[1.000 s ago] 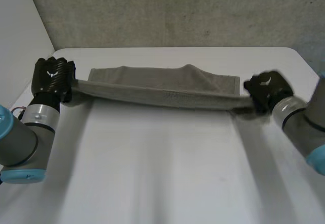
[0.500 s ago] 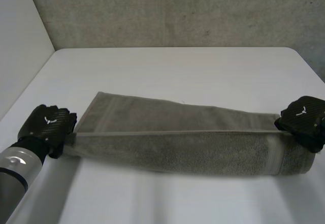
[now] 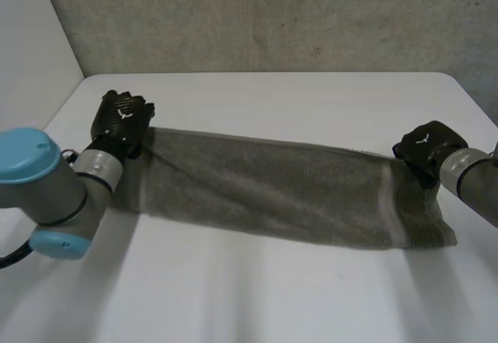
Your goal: Fold the towel.
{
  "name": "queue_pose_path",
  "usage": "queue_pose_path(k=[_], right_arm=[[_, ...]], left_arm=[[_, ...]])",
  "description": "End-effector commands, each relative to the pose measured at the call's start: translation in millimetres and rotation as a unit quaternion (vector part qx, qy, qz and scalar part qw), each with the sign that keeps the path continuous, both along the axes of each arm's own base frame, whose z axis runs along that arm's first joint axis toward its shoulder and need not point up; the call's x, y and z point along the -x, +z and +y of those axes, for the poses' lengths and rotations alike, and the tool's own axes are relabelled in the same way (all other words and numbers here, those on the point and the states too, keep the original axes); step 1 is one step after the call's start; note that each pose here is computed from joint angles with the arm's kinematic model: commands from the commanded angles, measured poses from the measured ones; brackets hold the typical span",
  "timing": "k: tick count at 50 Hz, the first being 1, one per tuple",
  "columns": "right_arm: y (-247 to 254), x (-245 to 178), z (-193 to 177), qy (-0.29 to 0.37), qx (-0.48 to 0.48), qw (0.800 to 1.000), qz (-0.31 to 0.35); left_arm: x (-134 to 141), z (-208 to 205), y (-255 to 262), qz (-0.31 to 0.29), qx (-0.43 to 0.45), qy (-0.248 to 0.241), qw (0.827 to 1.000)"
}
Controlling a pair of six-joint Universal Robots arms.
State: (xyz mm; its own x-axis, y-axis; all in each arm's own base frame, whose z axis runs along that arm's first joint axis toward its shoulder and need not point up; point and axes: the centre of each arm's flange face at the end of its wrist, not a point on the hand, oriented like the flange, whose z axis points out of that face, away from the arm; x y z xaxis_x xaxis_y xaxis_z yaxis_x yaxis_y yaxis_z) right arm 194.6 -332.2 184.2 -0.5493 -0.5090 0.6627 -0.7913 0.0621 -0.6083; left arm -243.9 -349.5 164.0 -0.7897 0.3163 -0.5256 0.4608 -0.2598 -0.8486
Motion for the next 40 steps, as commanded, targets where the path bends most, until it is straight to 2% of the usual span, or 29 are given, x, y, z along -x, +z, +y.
queue_pose_path(k=[1,16,22,27,40], right_arm=[[-9,1,4,-0.002,-0.006,1.000,0.005],[-13,9,13,-0.028,-0.015,0.999,0.023],[20,13,35,-0.026,-0.002,1.000,0.017],[28,14,45,-0.021,-0.004,1.000,0.019],[14,8,37,-0.002,-0.022,0.999,0.028]], left_arm=[[12,-20,-11,0.001,0.010,-0.008,1.000],[15,-24,-35,-0.007,-0.010,-0.013,1.000],[12,-16,-13,-0.001,0.003,-0.011,1.000],[9,-7,0,0.002,0.014,-0.013,1.000],[10,-11,-5,0.000,0.012,-0.012,1.000]])
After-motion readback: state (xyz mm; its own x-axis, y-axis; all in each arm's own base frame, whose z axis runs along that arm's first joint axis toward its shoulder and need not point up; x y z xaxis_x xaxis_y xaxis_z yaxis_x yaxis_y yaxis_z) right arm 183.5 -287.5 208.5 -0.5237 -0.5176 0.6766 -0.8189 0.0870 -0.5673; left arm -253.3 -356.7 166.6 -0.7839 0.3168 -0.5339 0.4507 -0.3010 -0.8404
